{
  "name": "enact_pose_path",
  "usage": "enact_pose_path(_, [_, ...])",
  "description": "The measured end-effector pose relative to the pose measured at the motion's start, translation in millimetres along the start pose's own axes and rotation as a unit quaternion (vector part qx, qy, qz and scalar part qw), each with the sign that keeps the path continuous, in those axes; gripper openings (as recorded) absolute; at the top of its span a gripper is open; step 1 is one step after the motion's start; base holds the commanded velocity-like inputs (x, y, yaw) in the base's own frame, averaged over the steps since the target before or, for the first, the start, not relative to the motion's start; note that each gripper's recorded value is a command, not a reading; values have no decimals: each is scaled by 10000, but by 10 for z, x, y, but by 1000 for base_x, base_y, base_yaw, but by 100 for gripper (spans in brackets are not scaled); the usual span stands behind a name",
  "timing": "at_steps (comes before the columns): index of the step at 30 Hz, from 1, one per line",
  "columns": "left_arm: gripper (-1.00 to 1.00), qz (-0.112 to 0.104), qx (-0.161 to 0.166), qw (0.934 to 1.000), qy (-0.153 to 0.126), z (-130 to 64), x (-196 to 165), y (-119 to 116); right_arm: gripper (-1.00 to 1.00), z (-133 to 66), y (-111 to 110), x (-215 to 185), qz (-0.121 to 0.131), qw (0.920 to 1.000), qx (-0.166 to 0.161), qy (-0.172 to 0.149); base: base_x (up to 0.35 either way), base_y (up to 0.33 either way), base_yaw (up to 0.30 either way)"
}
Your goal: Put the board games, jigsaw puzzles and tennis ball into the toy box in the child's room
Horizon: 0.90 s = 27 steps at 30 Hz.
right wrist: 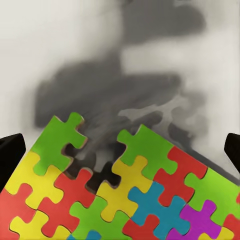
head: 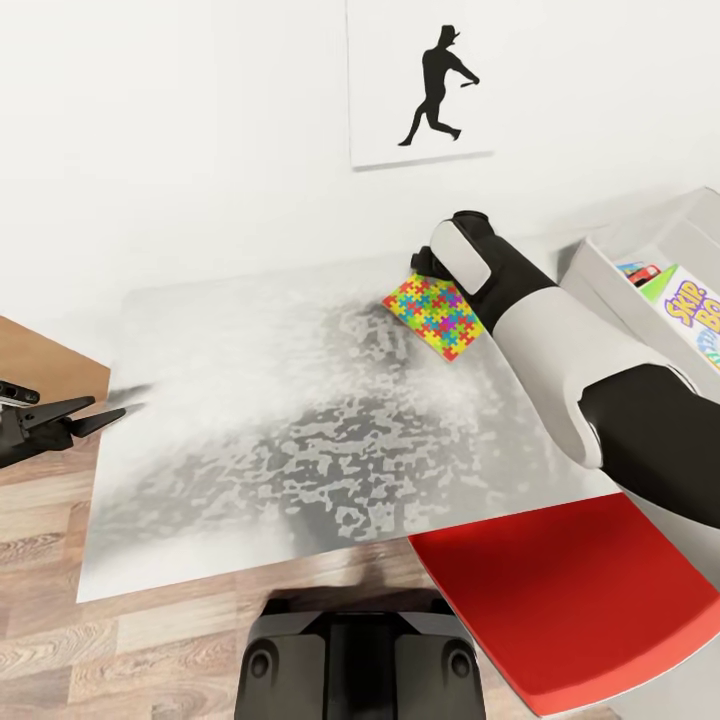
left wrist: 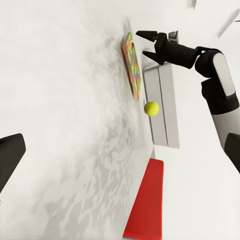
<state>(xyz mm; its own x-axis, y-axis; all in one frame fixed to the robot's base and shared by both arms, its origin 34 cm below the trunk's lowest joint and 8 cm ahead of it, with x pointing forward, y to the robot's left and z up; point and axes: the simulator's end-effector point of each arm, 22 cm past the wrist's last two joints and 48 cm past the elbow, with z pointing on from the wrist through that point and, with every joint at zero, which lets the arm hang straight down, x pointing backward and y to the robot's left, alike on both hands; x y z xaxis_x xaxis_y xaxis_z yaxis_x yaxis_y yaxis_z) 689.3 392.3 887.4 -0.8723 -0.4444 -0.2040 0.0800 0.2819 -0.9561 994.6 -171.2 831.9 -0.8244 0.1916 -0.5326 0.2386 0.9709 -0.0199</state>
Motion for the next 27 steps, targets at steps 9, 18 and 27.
enact_pose_path(9, [100, -20, -11, 10000, 7, 3, 10, 26, 100, 28, -6, 4, 15, 10000, 8, -7, 0, 0, 0])
enact_pose_path(18, [100, -41, -22, 10000, 14, 6, 22, 53, 100, 64, -15, 31, 23, 10000, 20, 8, 0, 0, 0])
enact_pose_path(27, [100, -59, -31, 10000, 19, 7, 34, 74, 100, 85, -15, 44, 33, 10000, 24, 3, 0, 0, 0])
